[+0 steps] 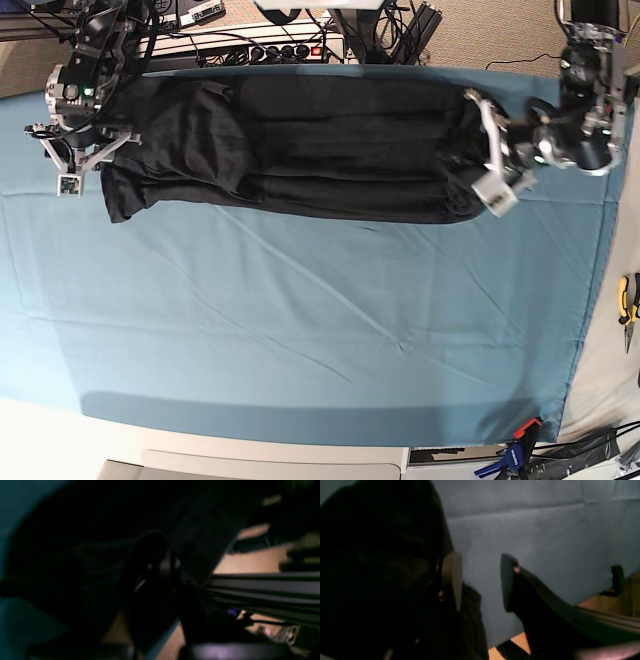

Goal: Fold the T-shirt properly
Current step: 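Lift the collar end with the left gripper and fold it toward the right gripper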

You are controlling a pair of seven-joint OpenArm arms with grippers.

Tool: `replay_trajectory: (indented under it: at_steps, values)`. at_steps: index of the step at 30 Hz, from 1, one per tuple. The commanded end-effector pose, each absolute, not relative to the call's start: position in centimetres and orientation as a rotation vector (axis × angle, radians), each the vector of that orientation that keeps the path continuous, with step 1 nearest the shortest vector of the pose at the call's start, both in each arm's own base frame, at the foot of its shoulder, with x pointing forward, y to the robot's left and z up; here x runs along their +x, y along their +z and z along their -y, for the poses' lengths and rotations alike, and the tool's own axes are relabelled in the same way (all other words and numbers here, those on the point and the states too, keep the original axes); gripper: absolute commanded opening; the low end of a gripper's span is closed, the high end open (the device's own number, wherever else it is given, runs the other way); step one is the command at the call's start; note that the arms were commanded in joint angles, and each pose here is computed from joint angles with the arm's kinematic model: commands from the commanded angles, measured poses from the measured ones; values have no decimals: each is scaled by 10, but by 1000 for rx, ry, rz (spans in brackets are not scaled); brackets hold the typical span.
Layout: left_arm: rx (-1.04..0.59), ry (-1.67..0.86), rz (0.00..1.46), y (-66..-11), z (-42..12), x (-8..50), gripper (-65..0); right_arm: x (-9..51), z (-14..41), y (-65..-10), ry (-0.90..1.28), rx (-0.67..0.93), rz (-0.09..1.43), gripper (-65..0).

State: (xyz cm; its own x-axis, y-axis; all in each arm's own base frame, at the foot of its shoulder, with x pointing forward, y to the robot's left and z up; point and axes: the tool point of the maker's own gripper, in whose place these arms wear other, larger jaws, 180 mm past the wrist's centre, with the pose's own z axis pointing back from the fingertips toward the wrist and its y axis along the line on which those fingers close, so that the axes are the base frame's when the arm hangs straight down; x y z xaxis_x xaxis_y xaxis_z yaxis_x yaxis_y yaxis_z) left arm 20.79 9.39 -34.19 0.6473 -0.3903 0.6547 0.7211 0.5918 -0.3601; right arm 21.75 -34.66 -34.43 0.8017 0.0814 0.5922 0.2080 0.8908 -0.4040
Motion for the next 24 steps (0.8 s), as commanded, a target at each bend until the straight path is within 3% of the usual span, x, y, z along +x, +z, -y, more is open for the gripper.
replay_trajectory:
  at_steps: [1, 24]
  values:
    - [-677, -705, 603, -331, -85, 212, -650, 225, 354, -332, -74, -503, 684, -394]
    - [-820, -794, 704, -319, 28, 216, -650, 223, 359, -332, -88, -506, 681, -395]
